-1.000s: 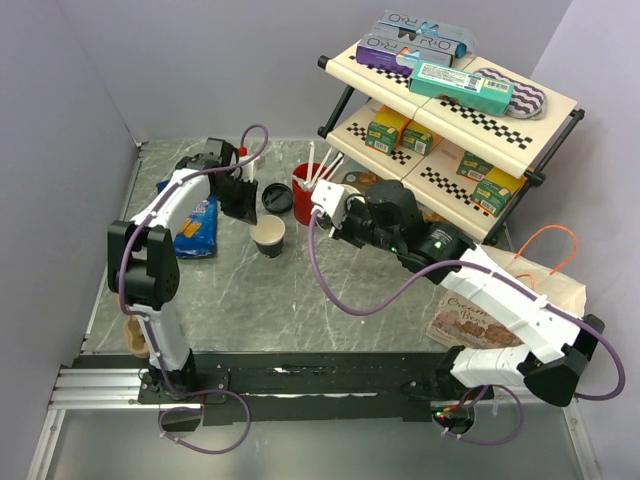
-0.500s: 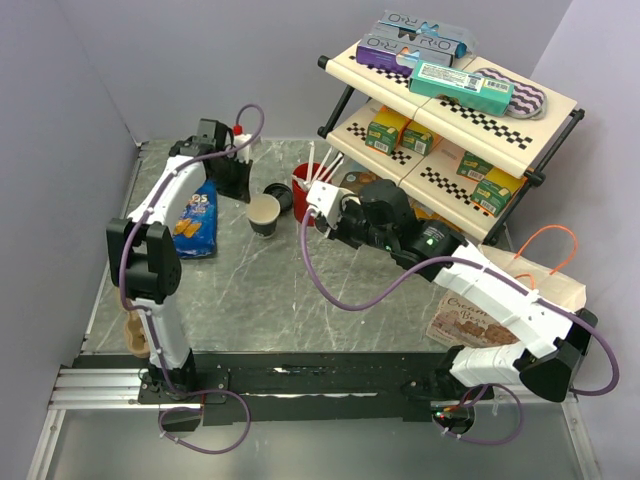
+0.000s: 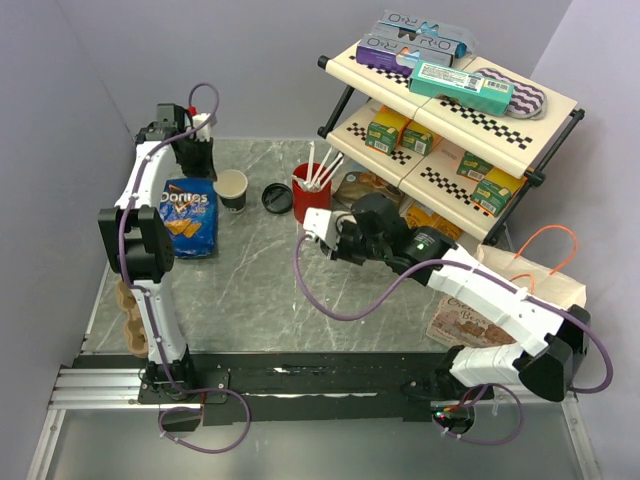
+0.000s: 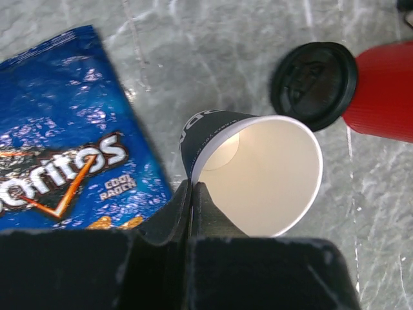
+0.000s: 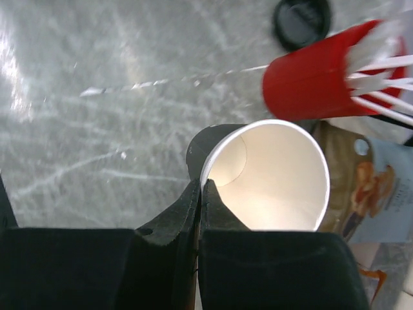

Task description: Pack the takeout coffee

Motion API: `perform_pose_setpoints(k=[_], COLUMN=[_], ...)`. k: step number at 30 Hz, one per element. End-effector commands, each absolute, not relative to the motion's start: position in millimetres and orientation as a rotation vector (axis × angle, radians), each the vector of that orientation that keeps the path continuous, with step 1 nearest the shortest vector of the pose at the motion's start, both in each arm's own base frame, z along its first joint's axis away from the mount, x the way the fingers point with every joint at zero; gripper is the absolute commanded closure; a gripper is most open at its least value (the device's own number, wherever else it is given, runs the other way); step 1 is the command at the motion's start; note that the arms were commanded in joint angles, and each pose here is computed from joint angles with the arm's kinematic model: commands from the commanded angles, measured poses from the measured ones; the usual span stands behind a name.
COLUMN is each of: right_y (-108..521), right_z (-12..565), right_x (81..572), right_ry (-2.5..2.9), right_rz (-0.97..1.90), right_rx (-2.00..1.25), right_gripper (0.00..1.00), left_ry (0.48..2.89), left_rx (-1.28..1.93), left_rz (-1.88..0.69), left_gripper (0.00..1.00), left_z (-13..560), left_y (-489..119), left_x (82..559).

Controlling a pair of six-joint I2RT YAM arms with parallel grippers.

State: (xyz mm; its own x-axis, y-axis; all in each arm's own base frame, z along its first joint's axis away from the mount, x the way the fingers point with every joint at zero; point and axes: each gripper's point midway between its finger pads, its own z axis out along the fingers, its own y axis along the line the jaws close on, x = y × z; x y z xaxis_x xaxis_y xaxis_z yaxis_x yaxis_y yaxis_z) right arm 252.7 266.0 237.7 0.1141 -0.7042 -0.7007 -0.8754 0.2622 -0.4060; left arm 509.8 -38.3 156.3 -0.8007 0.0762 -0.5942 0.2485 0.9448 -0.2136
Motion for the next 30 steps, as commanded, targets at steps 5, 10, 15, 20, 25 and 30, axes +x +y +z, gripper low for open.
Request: perform_pose_setpoints(k=[5,10,15,20,25,30], right_y=[282,299,312,318,316,313], right_z=[197,184,180,168,150,139], right_x=[237,230,230,230,230,227], right_ry=[1.528,1.489,1.472,1.485,1.503,1.520], right_rz=[0.269,0.294,0.302,0.313,0.307,0.309], right_rx=[-1.779,-1.849,-1.840,-1.863,-1.873,-1.885], right_gripper=[1.00,1.00,1.00,1.00,1.00,1.00], left_ry=[2.466,2.465,2.447,2.375,2.289,2.204], left_rx=[0.162,0.145,0.123,0.128,0.089,0.090], left_rz=[-0.453,-0.456,-0.446,-0.446,-0.452,-0.461], left_gripper=[0.92,0.83,0.54,0.41,0.36,0.34], left_z=[152,150,161,191,233,270], left_y=[-34,-34,-32,-28,-25,-24], left_x=[525,529,529,529,523,513])
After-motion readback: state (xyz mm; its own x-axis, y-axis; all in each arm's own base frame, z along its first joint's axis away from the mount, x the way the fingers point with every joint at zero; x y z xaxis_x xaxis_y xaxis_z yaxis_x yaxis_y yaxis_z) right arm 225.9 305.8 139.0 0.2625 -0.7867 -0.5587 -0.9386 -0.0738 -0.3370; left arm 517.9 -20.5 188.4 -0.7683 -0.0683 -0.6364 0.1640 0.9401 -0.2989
